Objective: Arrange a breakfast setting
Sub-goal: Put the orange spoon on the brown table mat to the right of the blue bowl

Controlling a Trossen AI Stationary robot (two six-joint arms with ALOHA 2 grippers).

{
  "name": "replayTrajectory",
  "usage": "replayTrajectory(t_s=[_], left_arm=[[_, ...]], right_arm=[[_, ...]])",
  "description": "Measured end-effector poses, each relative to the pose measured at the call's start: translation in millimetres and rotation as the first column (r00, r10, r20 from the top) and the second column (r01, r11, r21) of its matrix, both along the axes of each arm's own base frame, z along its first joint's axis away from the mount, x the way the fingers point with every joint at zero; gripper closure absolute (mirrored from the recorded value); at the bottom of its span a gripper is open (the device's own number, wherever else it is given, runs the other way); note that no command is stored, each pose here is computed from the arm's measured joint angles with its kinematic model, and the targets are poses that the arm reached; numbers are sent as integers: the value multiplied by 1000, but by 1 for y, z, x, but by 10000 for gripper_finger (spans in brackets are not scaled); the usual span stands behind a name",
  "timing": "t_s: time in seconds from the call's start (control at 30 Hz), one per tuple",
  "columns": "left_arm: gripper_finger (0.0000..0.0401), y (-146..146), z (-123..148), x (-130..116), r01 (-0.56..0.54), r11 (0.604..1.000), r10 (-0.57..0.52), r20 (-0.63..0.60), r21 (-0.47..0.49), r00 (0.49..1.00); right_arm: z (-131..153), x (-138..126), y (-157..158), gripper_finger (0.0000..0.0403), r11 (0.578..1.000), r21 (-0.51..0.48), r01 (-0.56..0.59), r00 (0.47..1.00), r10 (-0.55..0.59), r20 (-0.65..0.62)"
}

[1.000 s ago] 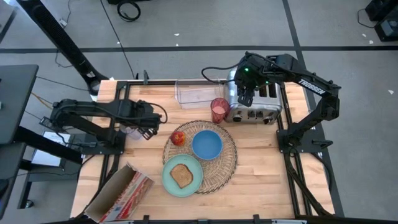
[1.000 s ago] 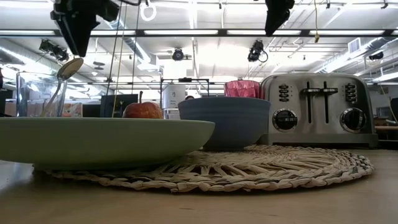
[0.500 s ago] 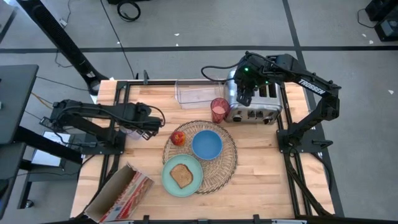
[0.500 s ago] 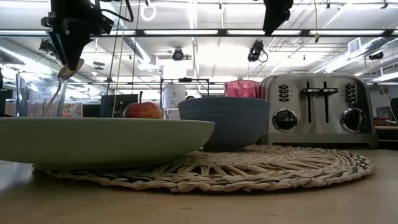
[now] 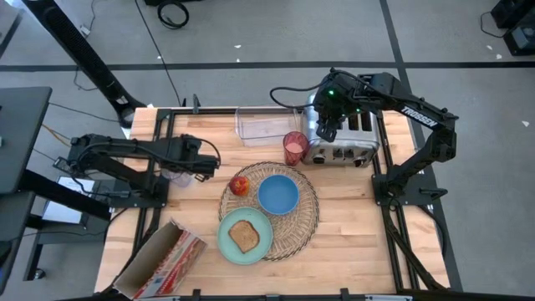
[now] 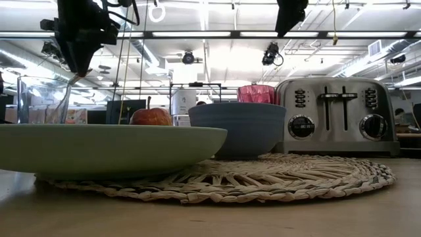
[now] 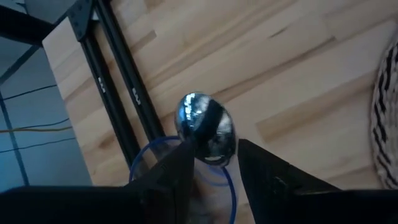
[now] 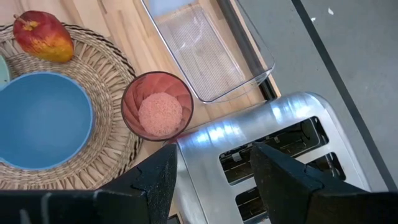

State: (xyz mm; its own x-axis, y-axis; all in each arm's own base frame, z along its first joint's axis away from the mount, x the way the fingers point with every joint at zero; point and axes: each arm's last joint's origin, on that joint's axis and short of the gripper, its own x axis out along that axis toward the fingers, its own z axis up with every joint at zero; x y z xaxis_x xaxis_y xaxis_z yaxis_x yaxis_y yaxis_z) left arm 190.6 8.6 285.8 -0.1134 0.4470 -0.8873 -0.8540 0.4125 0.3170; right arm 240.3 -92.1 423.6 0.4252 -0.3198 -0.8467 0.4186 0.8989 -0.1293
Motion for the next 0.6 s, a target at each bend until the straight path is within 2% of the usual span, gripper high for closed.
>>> replayTrajectory(t_s=[0.2,0.4,0.6], left_arm=[[260,3,0,3,-14,1000,13,39,27,999],[221,3,0,2,-15,999,14,26,31,1000],[192,4,1,-2,-73,995,72,20,75,997]], right_arm=[[0,0,0,192,1000,0,-1,1000,1,0],[0,0,0,192,1000,-4,-10,1000,10,-4],[0,0,0,192,999,-11,-32,999,32,-14]])
